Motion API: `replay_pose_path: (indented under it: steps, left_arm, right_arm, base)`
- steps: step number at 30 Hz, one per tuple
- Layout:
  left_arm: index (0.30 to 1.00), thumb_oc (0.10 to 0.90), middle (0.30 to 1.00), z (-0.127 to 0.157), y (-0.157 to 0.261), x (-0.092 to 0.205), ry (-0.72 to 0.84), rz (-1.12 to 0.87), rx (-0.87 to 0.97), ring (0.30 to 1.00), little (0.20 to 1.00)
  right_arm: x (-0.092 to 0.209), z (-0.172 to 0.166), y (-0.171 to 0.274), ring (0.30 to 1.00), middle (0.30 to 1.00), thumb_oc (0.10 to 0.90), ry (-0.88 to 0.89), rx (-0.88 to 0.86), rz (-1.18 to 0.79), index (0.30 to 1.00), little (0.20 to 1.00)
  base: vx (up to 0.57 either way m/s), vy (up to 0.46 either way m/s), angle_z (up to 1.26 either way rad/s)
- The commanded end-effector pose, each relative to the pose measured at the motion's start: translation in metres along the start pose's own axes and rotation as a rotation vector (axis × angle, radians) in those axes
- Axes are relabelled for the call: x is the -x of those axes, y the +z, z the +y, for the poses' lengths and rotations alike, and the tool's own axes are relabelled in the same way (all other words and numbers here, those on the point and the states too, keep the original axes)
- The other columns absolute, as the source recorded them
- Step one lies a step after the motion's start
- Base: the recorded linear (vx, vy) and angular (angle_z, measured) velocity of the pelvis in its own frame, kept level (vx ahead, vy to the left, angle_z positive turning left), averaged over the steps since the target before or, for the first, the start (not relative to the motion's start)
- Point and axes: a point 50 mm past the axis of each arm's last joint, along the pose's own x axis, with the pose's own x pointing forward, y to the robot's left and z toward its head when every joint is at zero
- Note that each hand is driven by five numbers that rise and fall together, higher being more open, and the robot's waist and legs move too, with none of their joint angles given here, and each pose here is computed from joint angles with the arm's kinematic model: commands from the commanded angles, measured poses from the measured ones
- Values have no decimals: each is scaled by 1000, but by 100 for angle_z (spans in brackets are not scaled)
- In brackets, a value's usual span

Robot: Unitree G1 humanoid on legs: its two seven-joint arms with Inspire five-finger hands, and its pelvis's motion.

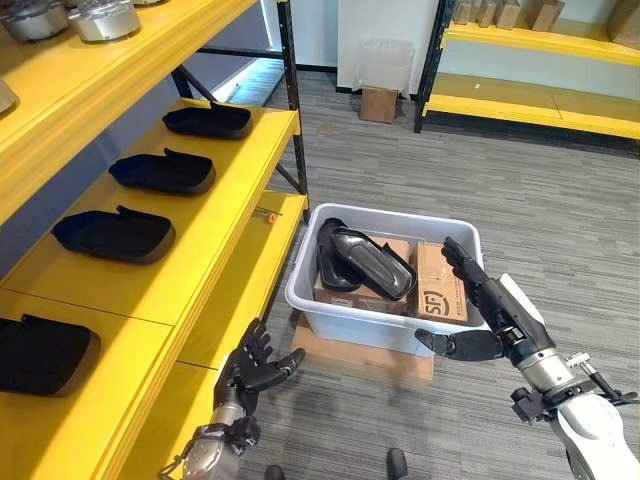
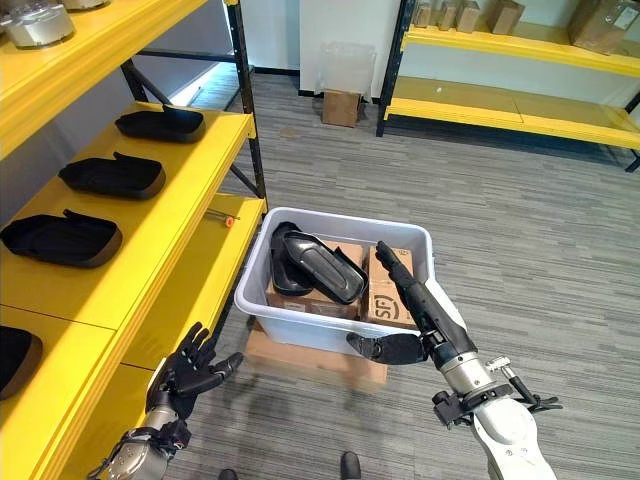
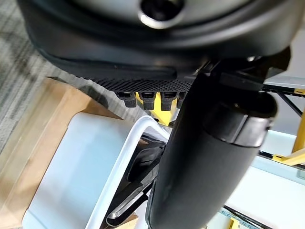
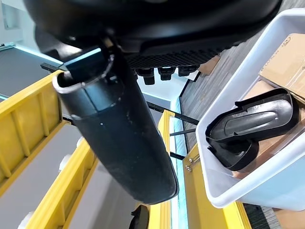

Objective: Move parts from the plastic box to the shelf.

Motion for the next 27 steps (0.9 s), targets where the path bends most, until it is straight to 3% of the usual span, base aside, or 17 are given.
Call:
replay_pose_path:
  steps: [1, 10, 27]
  left_arm:
    - [1000, 900, 1000, -4, 44, -18, -45, -212, -38, 1000, 1000]
    - [1000, 900, 1000, -7, 40, -18, -39, -204, -2, 1000, 1000]
    - [1000, 900, 1000, -13, 59, -22, -61, -283, -50, 1000, 1000]
  right_arm:
    - [-7, -25, 44, 1000, 1000, 900, -116, 42, -272, 1000, 1000]
    - [-6, -26, 42, 1000, 1000, 900, -134, 31, -262, 1000, 1000]
    - [-13, -16, 28, 1000, 1000, 900, -164, -11, -224, 1000, 1000]
  base:
    - [10, -126, 6]
    - [12, -158, -3]
    - [136, 163, -51]
